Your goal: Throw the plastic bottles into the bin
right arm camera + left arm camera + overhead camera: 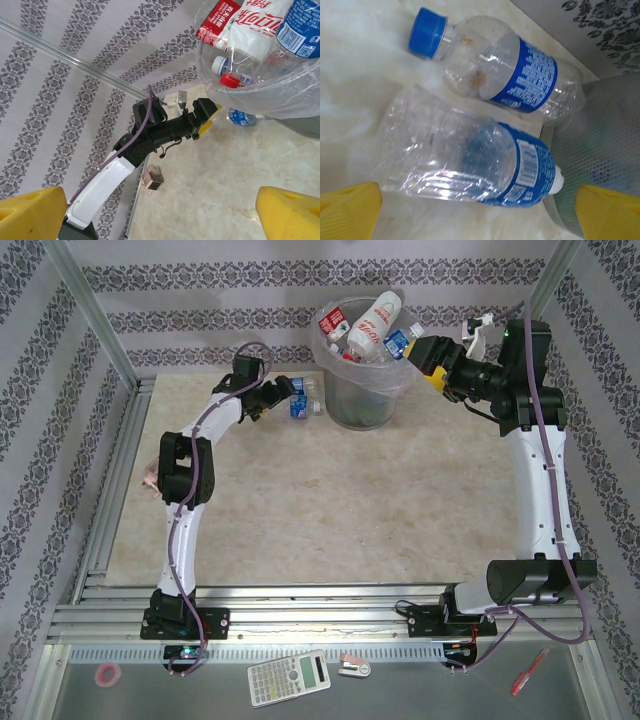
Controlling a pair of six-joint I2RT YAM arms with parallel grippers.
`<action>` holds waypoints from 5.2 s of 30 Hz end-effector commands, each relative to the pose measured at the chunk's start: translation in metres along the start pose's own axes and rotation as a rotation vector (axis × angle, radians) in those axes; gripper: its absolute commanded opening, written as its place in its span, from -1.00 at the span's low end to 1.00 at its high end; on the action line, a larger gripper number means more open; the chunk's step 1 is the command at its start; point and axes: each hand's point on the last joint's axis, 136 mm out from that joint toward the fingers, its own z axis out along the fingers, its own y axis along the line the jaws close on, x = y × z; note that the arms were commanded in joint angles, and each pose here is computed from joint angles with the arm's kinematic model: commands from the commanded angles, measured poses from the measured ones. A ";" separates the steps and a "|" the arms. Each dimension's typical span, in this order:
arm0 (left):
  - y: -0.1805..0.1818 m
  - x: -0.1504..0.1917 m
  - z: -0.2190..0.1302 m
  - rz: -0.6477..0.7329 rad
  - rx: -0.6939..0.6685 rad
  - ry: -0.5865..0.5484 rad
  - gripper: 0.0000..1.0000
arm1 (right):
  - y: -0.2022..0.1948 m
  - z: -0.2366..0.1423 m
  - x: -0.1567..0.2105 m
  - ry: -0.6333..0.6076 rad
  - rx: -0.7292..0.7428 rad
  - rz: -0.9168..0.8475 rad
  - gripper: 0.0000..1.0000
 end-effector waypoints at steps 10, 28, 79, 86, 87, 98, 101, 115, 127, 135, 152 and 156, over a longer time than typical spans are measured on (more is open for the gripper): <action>0.031 0.007 0.019 0.025 -0.124 0.086 0.91 | 0.012 -0.006 0.006 0.011 -0.029 -0.020 0.94; 0.032 -0.005 0.032 -0.001 -0.122 0.045 0.98 | 0.009 -0.005 0.012 0.025 -0.032 -0.010 0.94; 0.052 0.032 -0.032 0.005 -0.325 0.206 0.63 | -0.001 -0.003 0.018 0.027 -0.018 0.007 0.94; 0.032 0.047 -0.119 -0.038 -0.235 0.063 0.89 | -0.008 -0.004 0.024 0.026 -0.007 0.009 0.95; 0.027 0.049 -0.119 -0.053 -0.210 0.072 0.93 | -0.010 -0.001 0.025 0.034 -0.006 0.017 0.95; 0.021 0.041 -0.079 -0.048 -0.324 0.109 1.00 | -0.010 0.006 0.027 0.061 -0.023 0.018 0.95; 0.017 0.039 -0.065 -0.027 -0.363 0.118 1.00 | -0.010 0.005 0.029 0.064 -0.025 0.018 0.95; 0.062 0.073 -0.056 0.037 -0.568 0.239 1.00 | -0.013 -0.003 0.033 0.067 -0.025 0.006 0.95; 0.091 0.093 -0.054 0.074 -0.634 0.301 0.73 | -0.020 -0.001 0.034 0.067 -0.014 0.015 0.95; 0.084 0.094 -0.063 0.107 -0.548 0.284 0.26 | -0.019 -0.002 0.033 0.058 -0.011 0.018 0.95; -0.040 0.069 -0.142 0.234 0.045 0.043 0.08 | -0.019 -0.005 0.035 0.048 -0.004 0.014 0.95; -0.083 0.061 -0.166 0.239 0.193 0.040 0.06 | -0.020 -0.005 0.036 0.048 -0.001 0.015 0.95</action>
